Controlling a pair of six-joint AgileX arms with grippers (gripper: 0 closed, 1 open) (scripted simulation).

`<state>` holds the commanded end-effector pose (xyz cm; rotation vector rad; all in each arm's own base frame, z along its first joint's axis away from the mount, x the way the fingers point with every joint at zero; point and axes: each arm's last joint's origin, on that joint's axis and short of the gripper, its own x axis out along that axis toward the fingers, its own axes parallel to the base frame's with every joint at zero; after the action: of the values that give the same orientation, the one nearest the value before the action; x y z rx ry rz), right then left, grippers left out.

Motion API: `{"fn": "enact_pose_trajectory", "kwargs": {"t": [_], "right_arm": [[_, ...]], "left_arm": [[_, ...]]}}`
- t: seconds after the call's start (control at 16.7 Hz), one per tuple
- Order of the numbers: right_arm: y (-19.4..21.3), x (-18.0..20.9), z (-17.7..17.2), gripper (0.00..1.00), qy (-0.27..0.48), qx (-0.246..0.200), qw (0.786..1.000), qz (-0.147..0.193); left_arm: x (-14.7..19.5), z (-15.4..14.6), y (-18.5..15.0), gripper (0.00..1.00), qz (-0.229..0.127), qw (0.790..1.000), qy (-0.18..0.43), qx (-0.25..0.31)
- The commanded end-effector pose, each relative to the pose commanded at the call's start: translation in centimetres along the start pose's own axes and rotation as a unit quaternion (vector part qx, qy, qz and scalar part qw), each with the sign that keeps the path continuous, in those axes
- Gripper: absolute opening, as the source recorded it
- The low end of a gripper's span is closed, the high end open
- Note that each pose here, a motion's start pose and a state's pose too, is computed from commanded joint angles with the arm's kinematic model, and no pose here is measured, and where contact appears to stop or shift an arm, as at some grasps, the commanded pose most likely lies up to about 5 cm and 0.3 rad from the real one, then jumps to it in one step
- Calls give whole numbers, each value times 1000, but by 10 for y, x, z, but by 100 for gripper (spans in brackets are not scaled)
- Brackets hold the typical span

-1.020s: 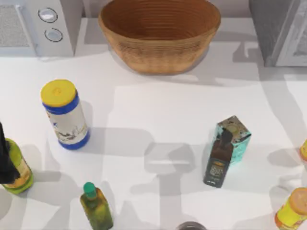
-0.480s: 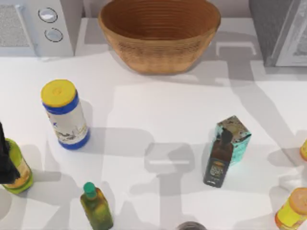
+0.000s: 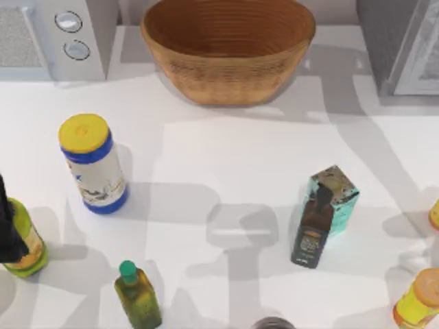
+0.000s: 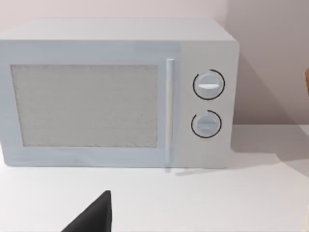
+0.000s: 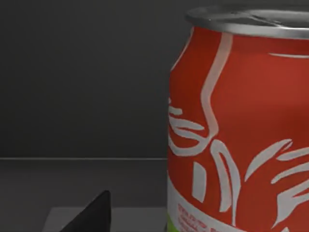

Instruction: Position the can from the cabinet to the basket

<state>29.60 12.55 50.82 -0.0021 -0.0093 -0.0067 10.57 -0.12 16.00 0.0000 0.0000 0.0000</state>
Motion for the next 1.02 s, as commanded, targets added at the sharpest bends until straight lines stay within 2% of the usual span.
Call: {"fn": "enact_pose_trajectory", "kwargs": {"t": [0.24, 0.48, 1.02], "right_arm": [[-1, 30, -2, 100, 0, 0, 1000, 0], [-1, 32, -2, 100, 0, 0, 1000, 0], [-1, 32, -2, 32, 0, 0, 1000, 0]], "left_arm": [[0, 0, 0, 100, 0, 1000, 0, 0], [0, 0, 0, 100, 0, 1000, 0, 0], [0, 0, 0, 100, 0, 1000, 0, 0]]}}
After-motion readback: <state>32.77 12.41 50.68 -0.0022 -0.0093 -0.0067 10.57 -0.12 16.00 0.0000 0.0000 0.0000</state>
